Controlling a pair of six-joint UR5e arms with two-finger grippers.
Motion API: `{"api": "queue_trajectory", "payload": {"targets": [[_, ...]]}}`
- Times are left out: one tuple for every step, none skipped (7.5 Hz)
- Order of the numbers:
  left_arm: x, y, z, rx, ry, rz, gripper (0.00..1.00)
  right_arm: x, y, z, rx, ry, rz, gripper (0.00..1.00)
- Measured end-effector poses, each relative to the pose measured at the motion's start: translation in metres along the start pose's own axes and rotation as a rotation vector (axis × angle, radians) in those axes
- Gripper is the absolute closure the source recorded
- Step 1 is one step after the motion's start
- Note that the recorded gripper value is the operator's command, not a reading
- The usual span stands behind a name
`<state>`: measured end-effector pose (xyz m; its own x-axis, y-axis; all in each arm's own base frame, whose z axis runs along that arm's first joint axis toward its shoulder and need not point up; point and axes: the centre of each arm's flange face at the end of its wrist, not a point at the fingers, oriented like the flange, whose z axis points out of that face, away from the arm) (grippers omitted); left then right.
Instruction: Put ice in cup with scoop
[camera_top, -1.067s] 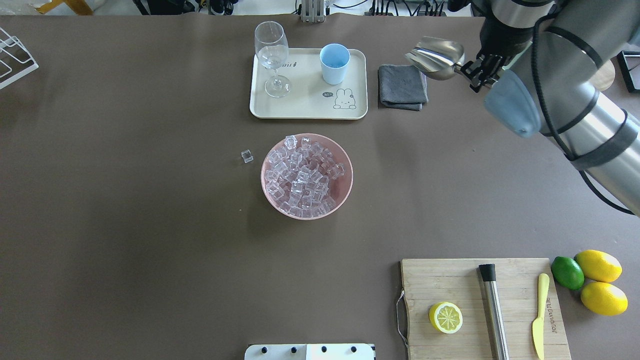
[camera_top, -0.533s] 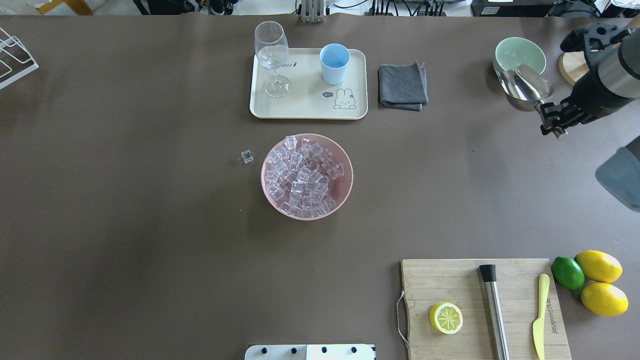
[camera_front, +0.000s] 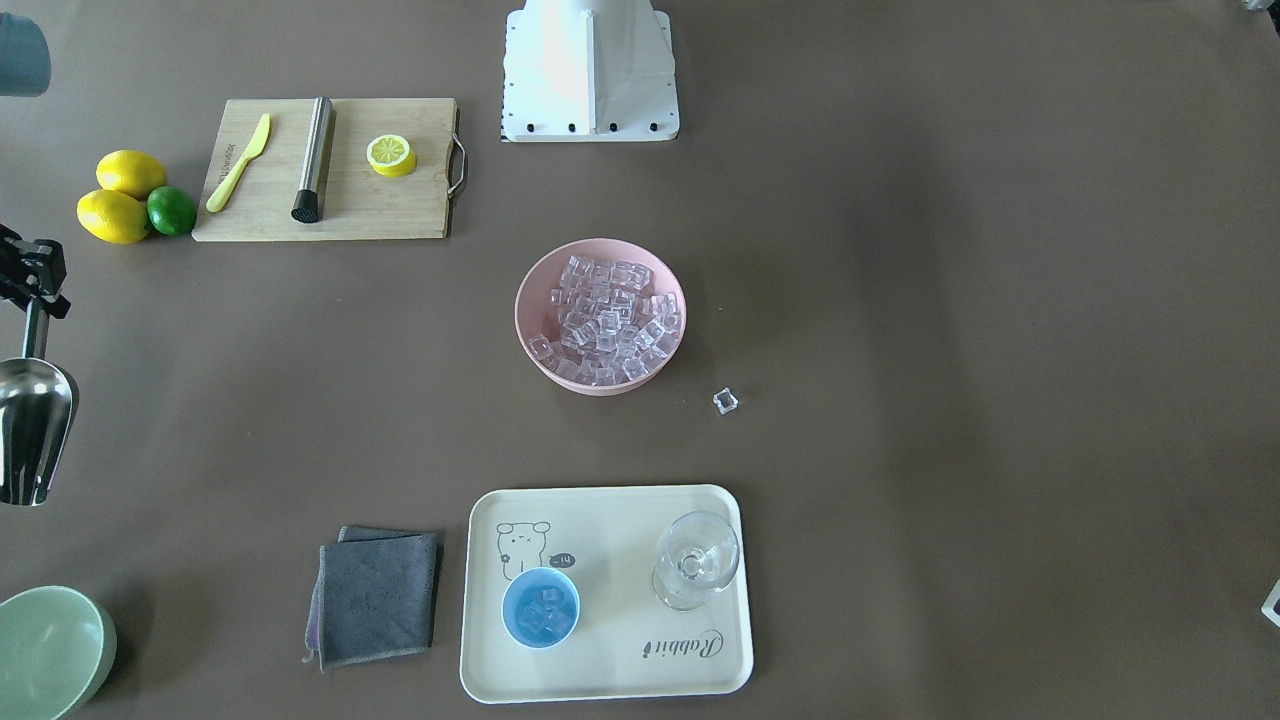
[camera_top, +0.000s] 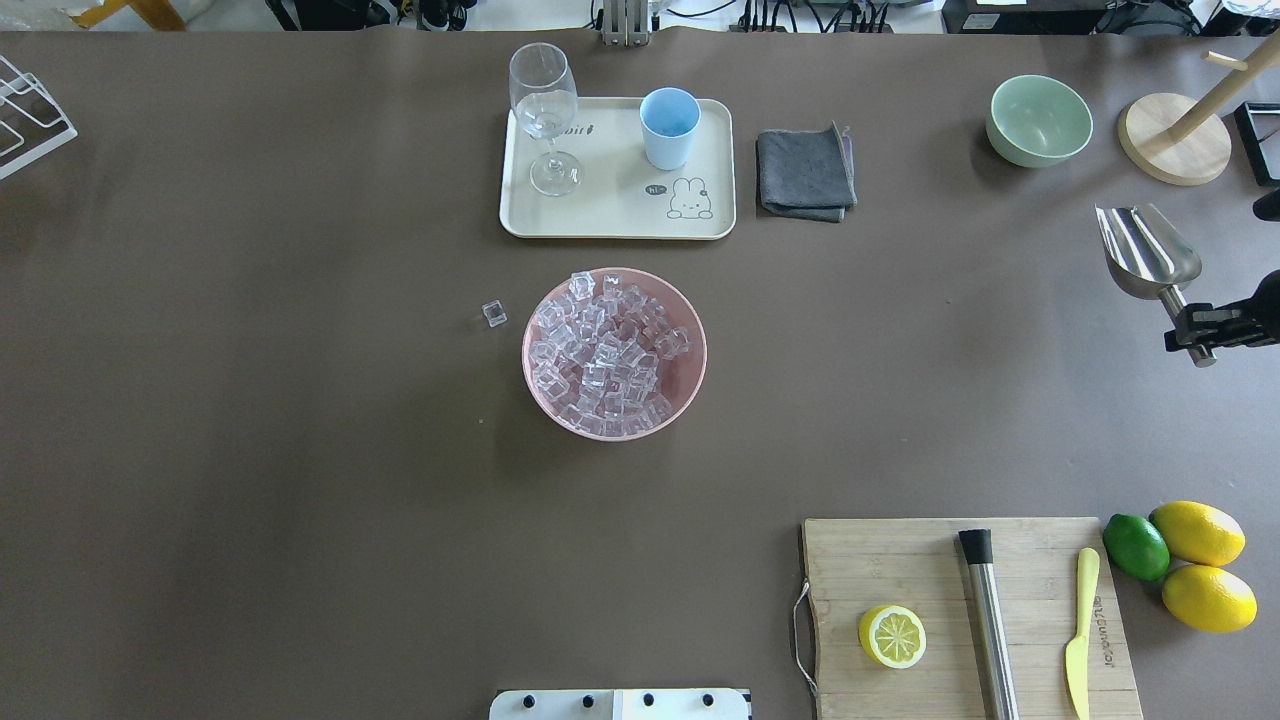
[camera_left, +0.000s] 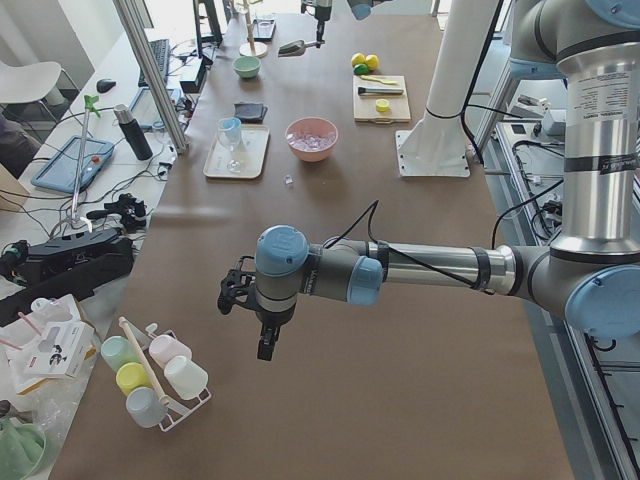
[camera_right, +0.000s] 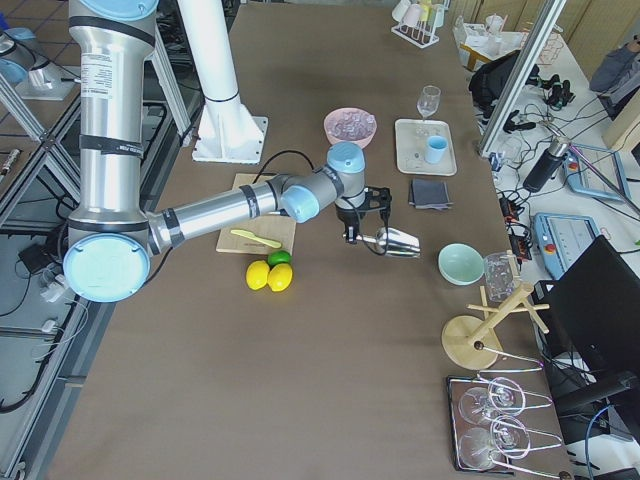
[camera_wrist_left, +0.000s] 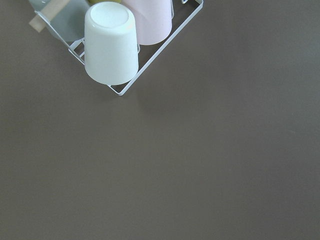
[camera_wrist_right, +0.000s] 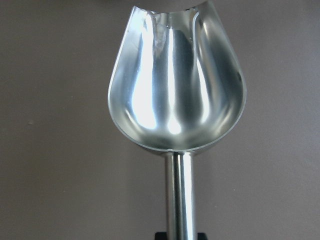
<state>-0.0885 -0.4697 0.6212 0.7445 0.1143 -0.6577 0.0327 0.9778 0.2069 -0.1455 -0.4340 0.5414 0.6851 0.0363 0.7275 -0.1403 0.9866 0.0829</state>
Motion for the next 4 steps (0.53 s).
{"api": "queue_trajectory", "payload": {"targets": [[0.001, 0.001, 0.002, -0.001, 0.017, 0.004, 0.01, 0.020, 0.007, 0.013, 0.002, 0.000, 0.004, 1.00], [-0.001, 0.004, 0.006, -0.009, 0.029, 0.001, 0.01, 0.035, 0.014, 0.021, -0.004, 0.005, 0.008, 1.00], [-0.004, 0.007, 0.011, -0.018, 0.034, -0.009, 0.01, 0.043, 0.017, 0.026, -0.009, 0.012, 0.011, 1.00], [-0.005, 0.008, 0.011, -0.018, 0.036, -0.011, 0.01, 0.049, 0.020, 0.030, -0.012, 0.012, 0.012, 1.00]]}}
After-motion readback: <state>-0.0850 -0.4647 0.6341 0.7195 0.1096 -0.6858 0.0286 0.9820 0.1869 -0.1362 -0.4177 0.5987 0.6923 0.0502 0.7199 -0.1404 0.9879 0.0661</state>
